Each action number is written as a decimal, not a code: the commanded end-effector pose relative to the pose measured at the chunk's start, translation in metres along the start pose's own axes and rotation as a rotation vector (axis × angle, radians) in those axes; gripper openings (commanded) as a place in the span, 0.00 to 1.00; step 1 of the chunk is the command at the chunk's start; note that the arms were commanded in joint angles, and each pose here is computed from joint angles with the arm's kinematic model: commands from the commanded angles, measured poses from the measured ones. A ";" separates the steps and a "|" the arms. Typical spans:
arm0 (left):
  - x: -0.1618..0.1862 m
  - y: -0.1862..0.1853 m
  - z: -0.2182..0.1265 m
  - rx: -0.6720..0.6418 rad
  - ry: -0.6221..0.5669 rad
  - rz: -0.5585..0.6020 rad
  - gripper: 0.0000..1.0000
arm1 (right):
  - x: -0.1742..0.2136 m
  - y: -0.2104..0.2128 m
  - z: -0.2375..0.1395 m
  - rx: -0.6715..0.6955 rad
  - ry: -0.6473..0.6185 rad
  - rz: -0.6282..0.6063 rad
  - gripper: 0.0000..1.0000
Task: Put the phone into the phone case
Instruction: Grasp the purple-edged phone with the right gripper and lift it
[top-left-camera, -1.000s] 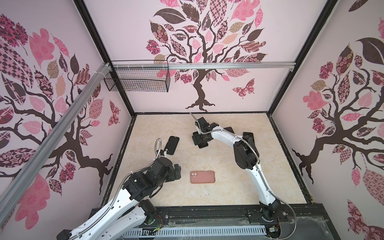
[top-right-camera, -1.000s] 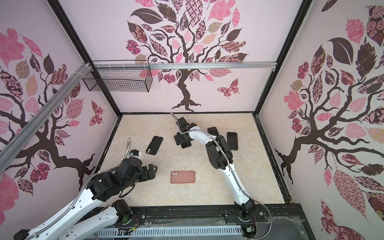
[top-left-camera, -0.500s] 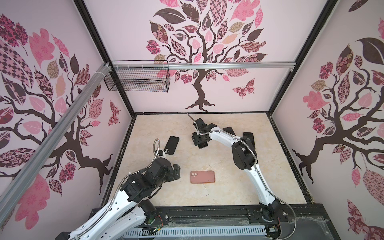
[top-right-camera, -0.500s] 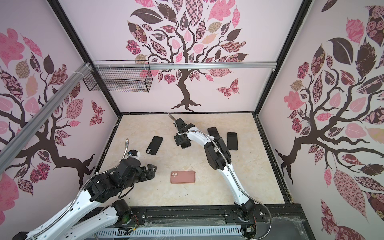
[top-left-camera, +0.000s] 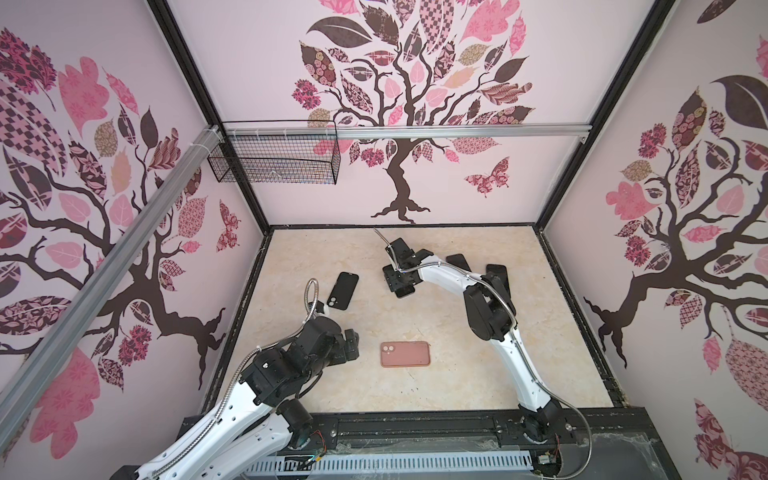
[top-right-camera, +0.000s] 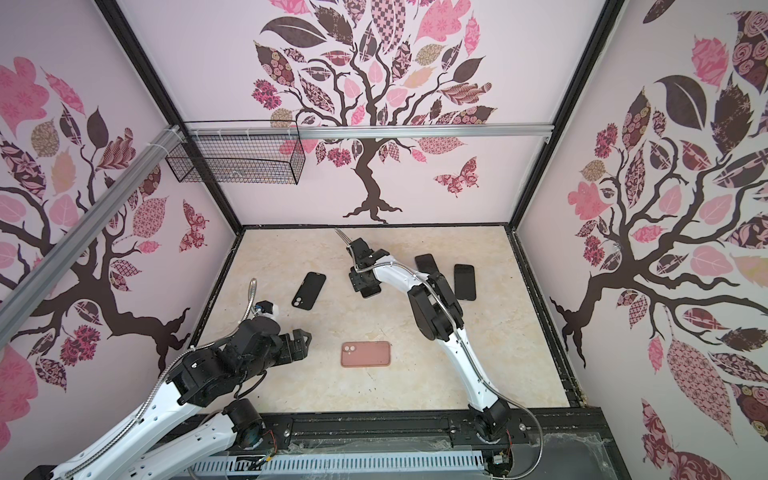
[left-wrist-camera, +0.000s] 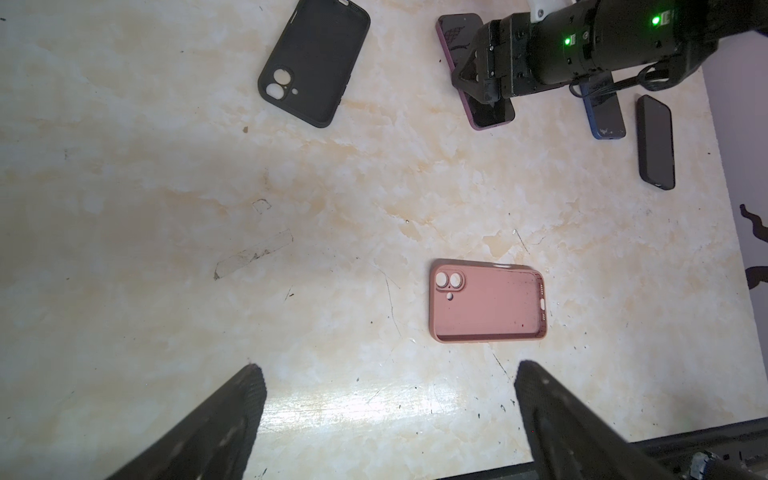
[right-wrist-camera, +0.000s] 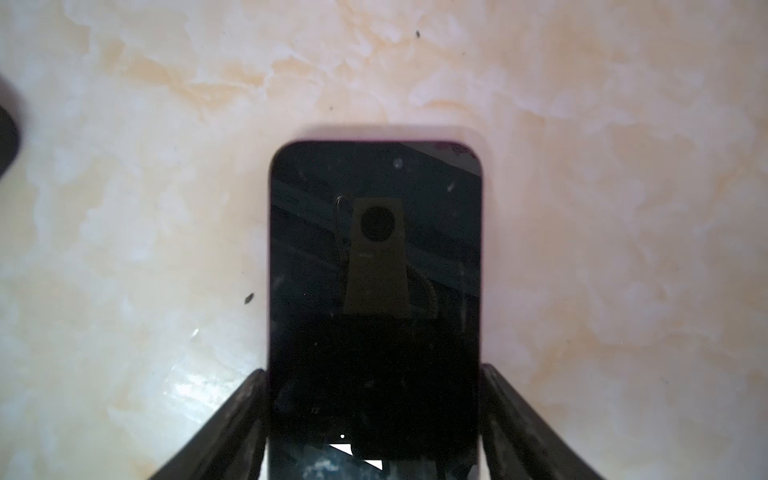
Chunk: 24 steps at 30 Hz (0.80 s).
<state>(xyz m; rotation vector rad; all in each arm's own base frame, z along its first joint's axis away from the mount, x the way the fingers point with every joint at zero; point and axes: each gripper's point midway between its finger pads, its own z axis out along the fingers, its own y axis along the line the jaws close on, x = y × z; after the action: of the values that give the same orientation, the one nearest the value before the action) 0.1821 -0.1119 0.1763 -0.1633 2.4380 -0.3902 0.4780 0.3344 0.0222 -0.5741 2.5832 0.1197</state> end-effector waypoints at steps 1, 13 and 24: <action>0.004 0.007 0.003 -0.021 0.003 -0.009 0.97 | 0.051 -0.012 0.000 0.044 0.153 -0.065 0.57; 0.003 0.001 0.007 -0.009 0.007 -0.041 0.97 | 0.048 -0.005 -0.074 -0.061 0.047 -0.048 0.43; 0.001 -0.024 0.018 0.047 0.059 -0.011 0.94 | 0.073 0.007 -0.142 -0.220 -0.051 0.005 0.33</action>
<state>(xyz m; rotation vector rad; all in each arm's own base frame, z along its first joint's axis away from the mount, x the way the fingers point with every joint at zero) 0.1878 -0.1286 0.1643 -0.1777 2.4991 -0.4154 0.3530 0.2731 0.0599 -0.6618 2.6748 0.2772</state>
